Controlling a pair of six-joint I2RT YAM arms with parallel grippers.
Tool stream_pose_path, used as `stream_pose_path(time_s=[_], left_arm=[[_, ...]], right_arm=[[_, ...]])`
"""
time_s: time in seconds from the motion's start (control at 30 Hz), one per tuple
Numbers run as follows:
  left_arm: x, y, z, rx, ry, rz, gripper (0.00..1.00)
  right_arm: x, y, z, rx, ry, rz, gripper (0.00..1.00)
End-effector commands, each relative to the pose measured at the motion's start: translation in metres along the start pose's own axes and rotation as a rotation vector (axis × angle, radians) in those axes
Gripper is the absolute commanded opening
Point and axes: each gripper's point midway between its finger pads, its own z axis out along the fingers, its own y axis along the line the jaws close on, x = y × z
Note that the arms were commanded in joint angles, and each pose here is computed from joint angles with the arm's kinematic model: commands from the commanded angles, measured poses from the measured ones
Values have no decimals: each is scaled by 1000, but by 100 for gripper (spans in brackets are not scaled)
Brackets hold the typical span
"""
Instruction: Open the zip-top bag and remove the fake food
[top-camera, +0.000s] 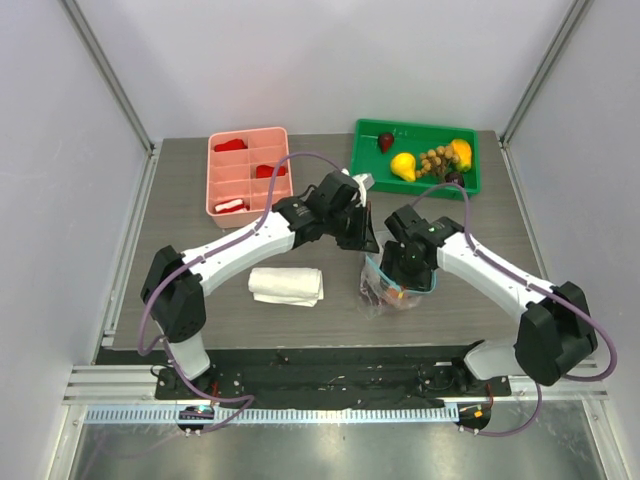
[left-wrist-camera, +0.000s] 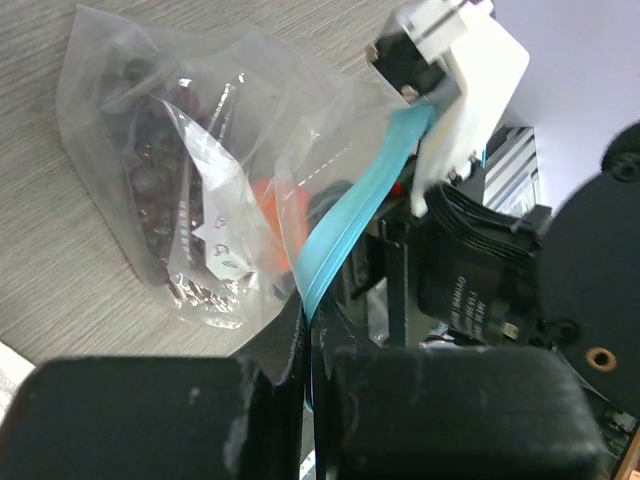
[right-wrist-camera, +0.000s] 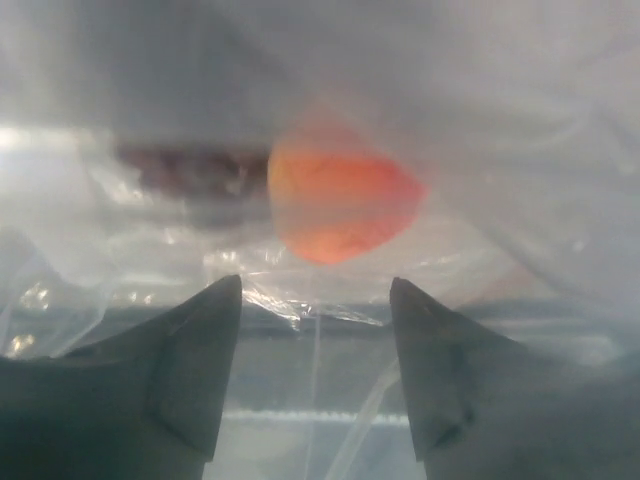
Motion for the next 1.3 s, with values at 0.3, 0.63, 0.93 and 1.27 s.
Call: stream_pose_path(time_s=[0.3, 0.63, 0.93, 1.27], left_arm=[[2, 8, 1, -18, -3, 19, 0], [3, 11, 7, -28, 10, 22, 0], [-2, 18, 4, -30, 7, 6, 0], [-18, 22, -2, -32, -16, -6, 0]], right_arm=[[-43, -11, 49, 101, -162, -95, 69], [-61, -17, 41, 146, -230, -129, 46], [-87, 34, -89, -163, -424, -110, 15], [-168, 52, -197, -246, -760, 34, 6]])
